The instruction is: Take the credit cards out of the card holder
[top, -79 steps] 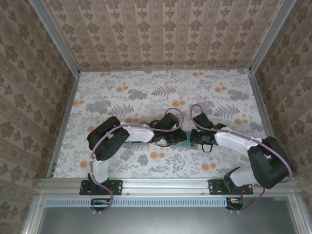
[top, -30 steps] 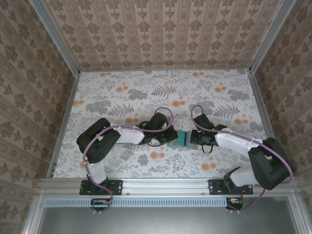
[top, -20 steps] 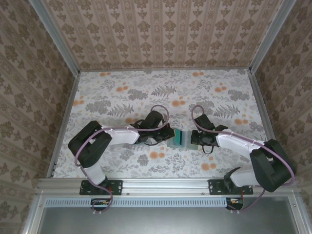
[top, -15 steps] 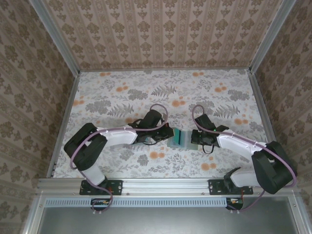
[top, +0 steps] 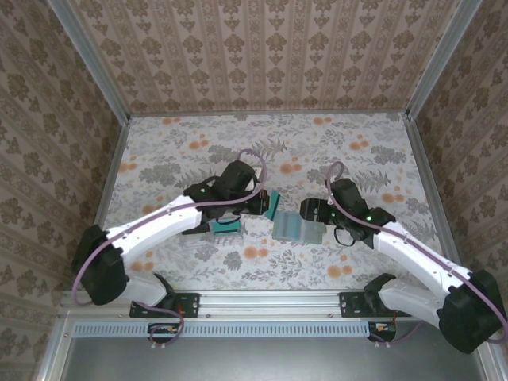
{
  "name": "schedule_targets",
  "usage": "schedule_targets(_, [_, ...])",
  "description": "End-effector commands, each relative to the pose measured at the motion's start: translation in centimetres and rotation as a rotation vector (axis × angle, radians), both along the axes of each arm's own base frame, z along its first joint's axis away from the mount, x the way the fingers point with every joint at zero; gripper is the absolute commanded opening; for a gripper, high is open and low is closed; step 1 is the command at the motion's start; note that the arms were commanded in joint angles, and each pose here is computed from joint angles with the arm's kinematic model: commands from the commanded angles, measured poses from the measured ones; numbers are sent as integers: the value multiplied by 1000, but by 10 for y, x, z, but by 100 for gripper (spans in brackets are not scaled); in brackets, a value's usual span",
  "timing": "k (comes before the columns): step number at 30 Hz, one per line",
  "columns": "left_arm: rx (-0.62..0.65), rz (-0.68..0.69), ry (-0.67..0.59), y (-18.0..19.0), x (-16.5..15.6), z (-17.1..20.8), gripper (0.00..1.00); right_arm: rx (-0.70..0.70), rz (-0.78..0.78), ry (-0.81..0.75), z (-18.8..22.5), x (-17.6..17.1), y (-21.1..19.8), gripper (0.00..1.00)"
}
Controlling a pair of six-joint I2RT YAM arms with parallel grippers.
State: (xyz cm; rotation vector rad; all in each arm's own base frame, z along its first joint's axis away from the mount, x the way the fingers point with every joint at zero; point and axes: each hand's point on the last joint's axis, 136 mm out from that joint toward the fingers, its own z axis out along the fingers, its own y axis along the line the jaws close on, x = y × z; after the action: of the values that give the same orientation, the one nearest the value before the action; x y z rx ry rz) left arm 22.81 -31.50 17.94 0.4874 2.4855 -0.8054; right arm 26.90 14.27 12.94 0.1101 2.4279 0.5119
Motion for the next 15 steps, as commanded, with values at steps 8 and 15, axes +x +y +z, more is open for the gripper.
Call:
schedule_targets(8, [387,-381,-518,70,-24,33,0,70,30,-182,36,-4,-1,100])
schedule_targets(15, [572,-633,-713,98,-39,33,0,63,13,-214,38,-8,-8,100])
